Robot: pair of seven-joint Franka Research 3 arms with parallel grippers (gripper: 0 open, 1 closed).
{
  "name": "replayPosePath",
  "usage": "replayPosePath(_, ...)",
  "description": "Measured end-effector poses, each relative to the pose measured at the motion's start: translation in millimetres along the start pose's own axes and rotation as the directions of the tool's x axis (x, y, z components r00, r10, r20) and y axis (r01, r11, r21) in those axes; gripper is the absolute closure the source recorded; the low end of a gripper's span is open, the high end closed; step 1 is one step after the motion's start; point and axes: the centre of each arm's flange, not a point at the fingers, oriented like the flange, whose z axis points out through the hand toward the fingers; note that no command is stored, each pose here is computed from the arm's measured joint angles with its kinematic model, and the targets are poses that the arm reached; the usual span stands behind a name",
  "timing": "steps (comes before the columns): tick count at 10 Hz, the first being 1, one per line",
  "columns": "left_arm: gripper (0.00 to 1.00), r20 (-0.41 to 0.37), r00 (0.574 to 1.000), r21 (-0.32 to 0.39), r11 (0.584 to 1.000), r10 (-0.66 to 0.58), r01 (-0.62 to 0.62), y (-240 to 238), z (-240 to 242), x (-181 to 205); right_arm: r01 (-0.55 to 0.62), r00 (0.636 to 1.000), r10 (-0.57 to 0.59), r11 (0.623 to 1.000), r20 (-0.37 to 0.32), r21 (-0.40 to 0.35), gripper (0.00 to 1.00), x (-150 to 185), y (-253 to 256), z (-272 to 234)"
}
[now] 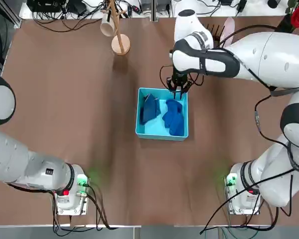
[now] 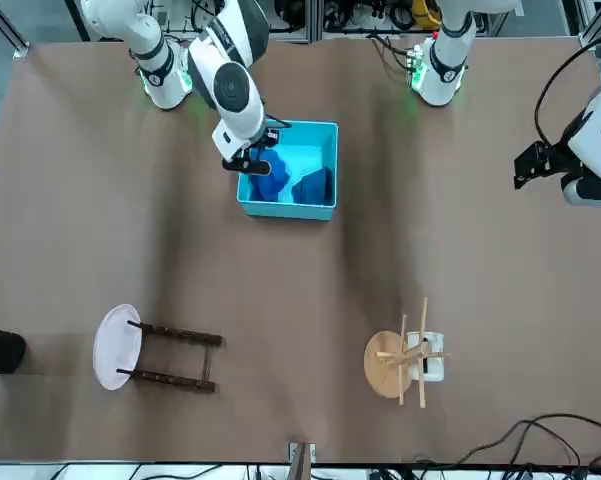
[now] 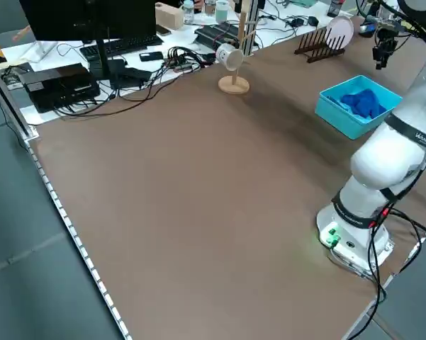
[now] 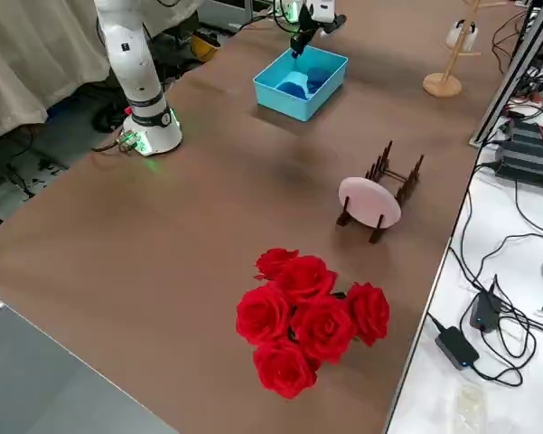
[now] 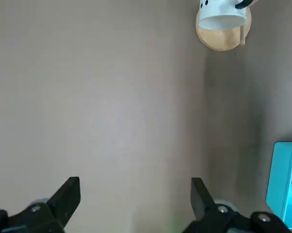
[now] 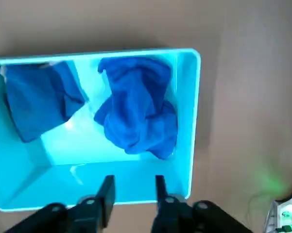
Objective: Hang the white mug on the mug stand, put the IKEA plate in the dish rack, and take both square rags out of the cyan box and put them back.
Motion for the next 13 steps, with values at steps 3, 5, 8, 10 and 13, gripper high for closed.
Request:
replayPosePath(3, 0.00, 0.000, 1.000, 0.000, 1.000, 0.000, 0.000, 0.3, -0.2, 0.0, -0.101, 0.993, 0.107, 0.988, -0.048, 0.115, 0.07, 82.3, 78.1, -86.6)
replayPosePath(5, 0.00, -0.001, 1.000, 0.000, 1.000, 0.001, -0.001, 0.3, -0.3, 0.1, -0.098, 0.990, 0.114, 0.979, -0.082, 0.180, 0.02, 141.9, 193.1, -167.7)
replayPosePath(8, 0.00, -0.002, 1.000, 0.000, 1.000, 0.000, 0.000, 0.0, -0.3, 0.3, -0.015, 0.981, 0.024, 0.999, -0.193, 0.045, 0.01, 172.5, 313.4, -217.0)
replayPosePath(10, 0.00, -0.002, 1.000, 0.000, 1.000, 0.000, 0.000, -0.1, -0.2, 0.5, 0.005, 0.972, -0.009, 1.000, -0.235, -0.018, 0.01, 179.6, 360.3, -234.0)
replayPosePath(13, 0.00, -0.002, 1.000, 0.000, 1.000, -0.001, 0.001, -0.4, 0.0, 0.6, -0.053, 0.949, 0.053, 0.999, -0.309, 0.009, 0.01, 178.0, 409.9, -272.0)
